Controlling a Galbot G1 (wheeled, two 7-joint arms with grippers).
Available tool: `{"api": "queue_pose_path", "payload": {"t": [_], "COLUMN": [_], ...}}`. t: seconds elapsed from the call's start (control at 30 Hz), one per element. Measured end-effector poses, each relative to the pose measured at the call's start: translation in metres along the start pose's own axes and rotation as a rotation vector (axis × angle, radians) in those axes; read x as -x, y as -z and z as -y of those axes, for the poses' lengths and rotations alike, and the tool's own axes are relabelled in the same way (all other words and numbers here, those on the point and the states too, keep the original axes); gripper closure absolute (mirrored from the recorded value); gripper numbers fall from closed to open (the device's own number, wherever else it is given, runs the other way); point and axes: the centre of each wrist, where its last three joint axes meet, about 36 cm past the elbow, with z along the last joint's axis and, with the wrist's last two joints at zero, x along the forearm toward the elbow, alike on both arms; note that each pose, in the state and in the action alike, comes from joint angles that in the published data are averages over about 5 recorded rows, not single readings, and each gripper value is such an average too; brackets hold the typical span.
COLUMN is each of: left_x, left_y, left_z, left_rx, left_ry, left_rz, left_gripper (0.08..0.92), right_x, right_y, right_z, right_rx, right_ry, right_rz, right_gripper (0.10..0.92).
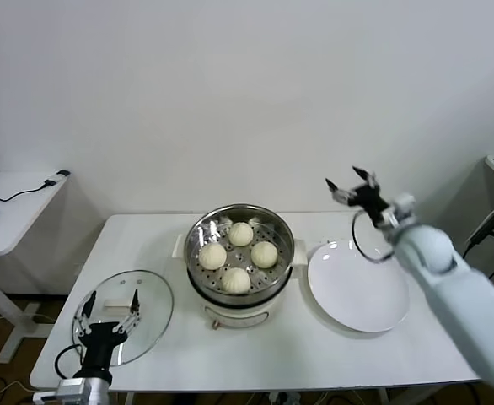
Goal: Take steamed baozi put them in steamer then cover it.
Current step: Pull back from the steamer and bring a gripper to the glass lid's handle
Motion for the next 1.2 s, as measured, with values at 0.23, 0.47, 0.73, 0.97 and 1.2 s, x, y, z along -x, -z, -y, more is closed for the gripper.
{"api": "queue_pose_path", "payload": {"t": [0.23, 0.47, 0.73, 0.97, 1.2], "left_x": [0.002, 0.005, 0.009, 0.013, 0.020], "left_y": [-0.011, -0.027, -0.065, -0.101, -0.127], "left_z": [-0.005, -0.022, -0.039, -0.053, -0.059], "left_rx": [0.111, 0.414, 0.884, 1.173, 1.329], "left_ry": [0.031, 0.109, 0.090, 0.058, 0.028], "left_rz": [0.037, 0.111, 0.137, 0.123, 0.108], "left_gripper": [0.177, 0.177, 0.177, 0.177, 0.177], "right_x": [-0.073, -0.142, -0.182, -0.199, -0.208], "right_y": [-0.083, -0.137, -0.157, -0.161, -0.160], "right_z": [-0.043, -0.090, -0.117, -0.126, -0.130], "right_rx": [0.108, 0.181, 0.192, 0.188, 0.185], "right_ry": [-0.078, -0.145, -0.212, -0.258, -0.288], "right_rz": [-0.036, -0.120, -0.181, -0.196, -0.199], "right_gripper": [0.200, 0.200, 0.200, 0.200, 0.200]}}
